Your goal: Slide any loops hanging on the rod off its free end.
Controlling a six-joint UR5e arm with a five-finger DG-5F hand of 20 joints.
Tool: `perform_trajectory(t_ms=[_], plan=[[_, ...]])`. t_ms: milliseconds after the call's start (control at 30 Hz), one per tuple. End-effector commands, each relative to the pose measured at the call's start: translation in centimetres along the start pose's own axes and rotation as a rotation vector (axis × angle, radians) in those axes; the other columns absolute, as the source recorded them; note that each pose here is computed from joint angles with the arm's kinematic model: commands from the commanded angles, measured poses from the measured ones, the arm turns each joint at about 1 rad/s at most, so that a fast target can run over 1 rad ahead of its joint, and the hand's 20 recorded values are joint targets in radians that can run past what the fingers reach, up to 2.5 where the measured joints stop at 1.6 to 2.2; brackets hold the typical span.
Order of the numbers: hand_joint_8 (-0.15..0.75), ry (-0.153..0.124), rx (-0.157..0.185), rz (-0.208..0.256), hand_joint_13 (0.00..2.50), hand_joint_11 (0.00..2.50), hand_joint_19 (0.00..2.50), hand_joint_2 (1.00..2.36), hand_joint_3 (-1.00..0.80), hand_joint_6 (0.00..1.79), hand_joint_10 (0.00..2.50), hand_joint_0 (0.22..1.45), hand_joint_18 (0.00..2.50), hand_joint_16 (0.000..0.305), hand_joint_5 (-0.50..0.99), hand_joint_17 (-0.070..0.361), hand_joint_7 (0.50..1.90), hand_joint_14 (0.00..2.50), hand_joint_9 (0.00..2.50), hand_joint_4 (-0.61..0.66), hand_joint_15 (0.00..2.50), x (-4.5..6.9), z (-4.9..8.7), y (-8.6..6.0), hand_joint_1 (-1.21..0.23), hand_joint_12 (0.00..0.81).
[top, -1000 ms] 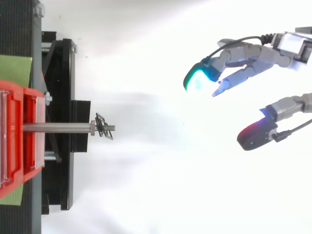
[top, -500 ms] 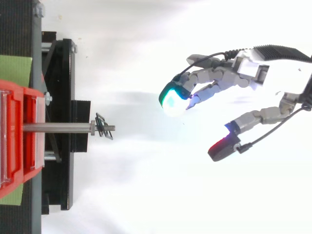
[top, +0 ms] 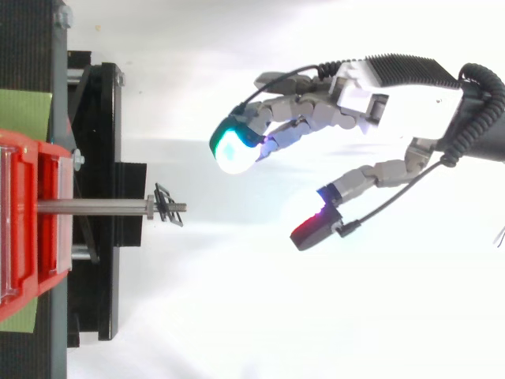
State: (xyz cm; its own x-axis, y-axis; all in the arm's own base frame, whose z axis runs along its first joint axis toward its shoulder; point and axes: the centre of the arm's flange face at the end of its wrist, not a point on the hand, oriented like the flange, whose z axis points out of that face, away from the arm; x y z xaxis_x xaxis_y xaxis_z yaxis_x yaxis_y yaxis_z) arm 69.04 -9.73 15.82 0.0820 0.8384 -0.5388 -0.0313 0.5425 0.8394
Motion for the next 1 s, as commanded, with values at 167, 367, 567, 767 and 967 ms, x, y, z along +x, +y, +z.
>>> perform_trajectory(t_ms=[167,367,567,767,967], plan=[[0.283,0.015,-0.044,-0.015,0.48,0.1,0.11,1.0,-0.48,0.5,0.0,0.51,0.18,0.05,-0.17,0.113,0.75,0.0,0.75,0.27,0.08,1.1,3.5,-3.0,-0.66,0.349],[0.286,0.023,-0.116,-0.022,0.51,0.12,0.14,1.0,-0.48,0.5,0.0,0.52,0.21,0.05,-0.17,0.113,0.75,0.0,0.77,0.27,0.09,0.6,5.7,-2.2,-0.66,0.352],[0.284,0.002,-0.174,-0.073,0.53,0.13,0.16,1.0,-0.48,0.5,0.0,0.53,0.24,0.049,-0.16,0.111,0.75,0.0,0.78,0.28,0.12,0.4,6.4,-1.5,-0.66,0.353],[0.287,-0.014,-0.212,-0.077,0.56,0.15,0.19,1.0,-0.47,0.5,0.0,0.53,0.28,0.048,-0.16,0.109,0.75,0.0,0.81,0.28,0.13,1.9,6.8,-3.5,-0.66,0.349],[0.293,-0.005,-0.254,-0.056,0.58,0.17,0.21,1.0,-0.47,0.5,0.0,0.54,0.32,0.048,-0.15,0.108,0.76,0.0,0.83,0.3,0.15,2.1,7.4,-3.4,-0.64,0.346]])
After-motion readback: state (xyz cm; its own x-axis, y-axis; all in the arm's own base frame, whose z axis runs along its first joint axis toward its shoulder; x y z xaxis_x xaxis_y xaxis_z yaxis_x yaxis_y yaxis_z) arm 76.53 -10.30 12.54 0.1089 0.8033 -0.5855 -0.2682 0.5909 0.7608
